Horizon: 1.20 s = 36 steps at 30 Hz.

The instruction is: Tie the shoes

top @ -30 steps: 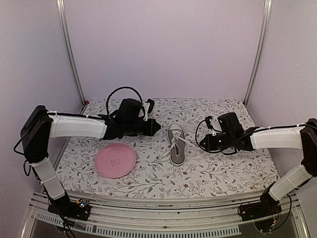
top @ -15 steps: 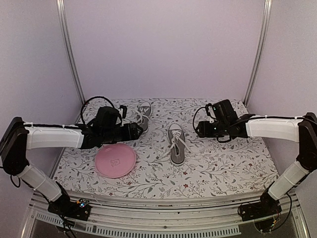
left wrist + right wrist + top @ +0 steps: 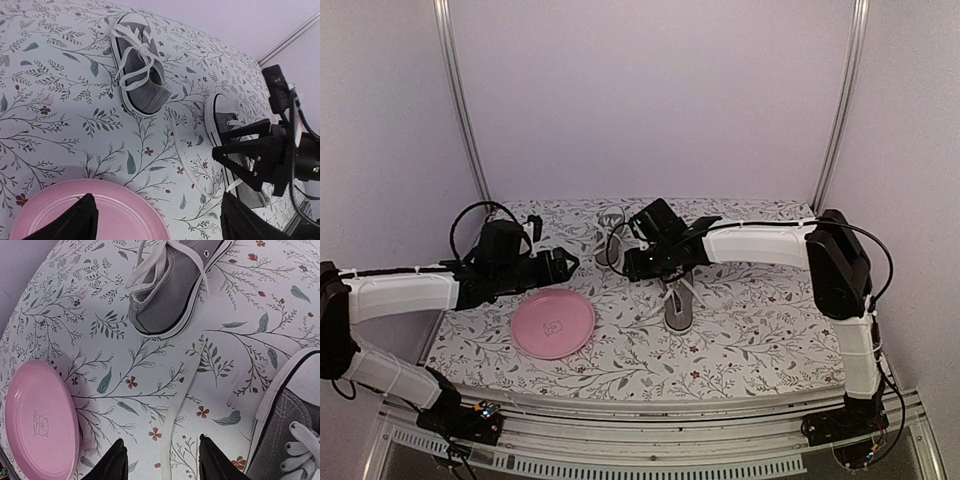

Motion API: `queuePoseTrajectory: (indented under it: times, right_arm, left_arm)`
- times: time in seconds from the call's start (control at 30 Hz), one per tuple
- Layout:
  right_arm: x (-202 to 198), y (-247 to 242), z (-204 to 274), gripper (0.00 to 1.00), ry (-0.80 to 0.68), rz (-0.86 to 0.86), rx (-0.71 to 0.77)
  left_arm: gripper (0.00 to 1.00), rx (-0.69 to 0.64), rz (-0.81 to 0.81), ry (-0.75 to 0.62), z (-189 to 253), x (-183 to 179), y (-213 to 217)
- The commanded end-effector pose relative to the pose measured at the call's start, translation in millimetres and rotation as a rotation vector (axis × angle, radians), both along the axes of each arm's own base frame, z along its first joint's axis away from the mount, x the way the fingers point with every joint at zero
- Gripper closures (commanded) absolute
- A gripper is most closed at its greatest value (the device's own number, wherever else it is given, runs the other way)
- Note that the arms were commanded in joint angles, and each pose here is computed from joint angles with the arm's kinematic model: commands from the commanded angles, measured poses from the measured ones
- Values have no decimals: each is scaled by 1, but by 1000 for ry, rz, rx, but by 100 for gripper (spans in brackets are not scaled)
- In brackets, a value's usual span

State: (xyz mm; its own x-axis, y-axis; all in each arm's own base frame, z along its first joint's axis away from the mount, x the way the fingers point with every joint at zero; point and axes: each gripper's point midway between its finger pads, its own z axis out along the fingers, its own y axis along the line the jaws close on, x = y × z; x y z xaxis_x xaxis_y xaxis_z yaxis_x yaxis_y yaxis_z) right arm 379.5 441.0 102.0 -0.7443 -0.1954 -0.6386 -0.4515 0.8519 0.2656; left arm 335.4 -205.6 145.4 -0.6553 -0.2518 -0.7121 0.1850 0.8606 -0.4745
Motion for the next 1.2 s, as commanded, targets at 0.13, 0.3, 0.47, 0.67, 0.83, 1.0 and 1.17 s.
queuePoseTrajectory:
  times: [0.13, 0.3, 0.47, 0.67, 0.83, 1.0, 1.17]
  right_arm:
    - [5, 22, -58, 55, 91, -10, -123]
    - [5, 21, -82, 60, 106, -7, -175]
    - [6, 20, -94, 64, 98, 4, -208]
    - [2, 22, -112, 66, 58, 49, -314]
    - [-12, 18, -132, 67, 35, 88, -430]
    - [-20, 4, -142, 85, 6, 77, -551]
    - [-14, 6, -118, 98, 24, 27, -457]
  left_arm:
    - [16, -1, -29, -4, -1, -10, 8]
    - [16, -14, -27, -4, -2, -14, 11]
    - [16, -21, -22, -2, -3, -16, 14]
    - [16, -35, -15, 5, -5, -19, 16]
    - [16, -42, -8, 9, -6, -22, 18]
    - [16, -47, -6, 11, -7, -23, 18]
    - [16, -60, -29, -10, -4, -21, 13]
